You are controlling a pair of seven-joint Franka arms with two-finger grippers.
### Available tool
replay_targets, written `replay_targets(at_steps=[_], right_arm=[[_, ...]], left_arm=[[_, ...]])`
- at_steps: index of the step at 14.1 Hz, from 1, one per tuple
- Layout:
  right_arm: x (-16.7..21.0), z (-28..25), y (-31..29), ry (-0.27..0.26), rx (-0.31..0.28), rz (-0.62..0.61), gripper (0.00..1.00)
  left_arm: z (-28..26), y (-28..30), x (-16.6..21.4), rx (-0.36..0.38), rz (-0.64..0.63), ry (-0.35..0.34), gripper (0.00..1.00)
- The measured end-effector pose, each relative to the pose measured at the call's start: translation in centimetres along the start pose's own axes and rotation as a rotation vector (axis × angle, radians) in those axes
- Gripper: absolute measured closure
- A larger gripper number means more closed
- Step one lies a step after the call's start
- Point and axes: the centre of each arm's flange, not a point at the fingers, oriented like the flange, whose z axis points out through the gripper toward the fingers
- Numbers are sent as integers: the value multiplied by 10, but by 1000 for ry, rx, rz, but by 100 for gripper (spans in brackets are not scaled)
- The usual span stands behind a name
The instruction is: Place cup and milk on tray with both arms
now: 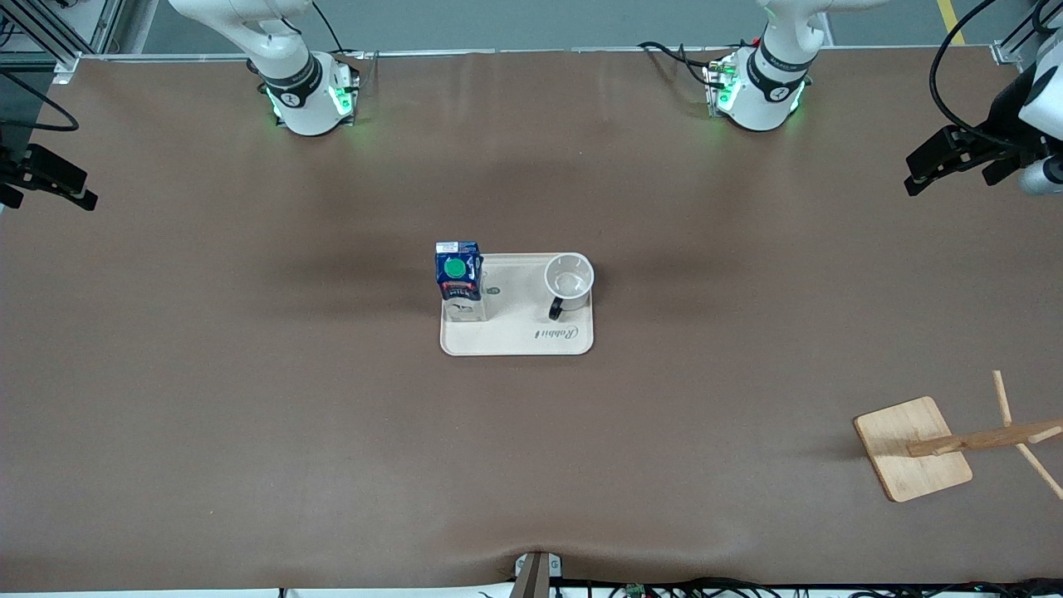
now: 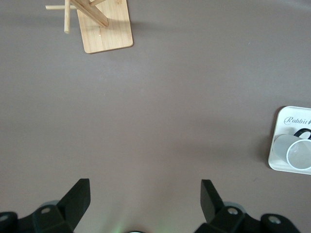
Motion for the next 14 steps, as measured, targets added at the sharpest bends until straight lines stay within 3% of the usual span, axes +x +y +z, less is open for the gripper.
replay_targets(at_steps=[8,14], right_arm=[[0,0,0,0,0,0,0],[0,0,0,0,0,0,0]], left_arm=[[-3,-4,-17,-3,23,52,0],[0,-3,-10,-2,23,35,0]])
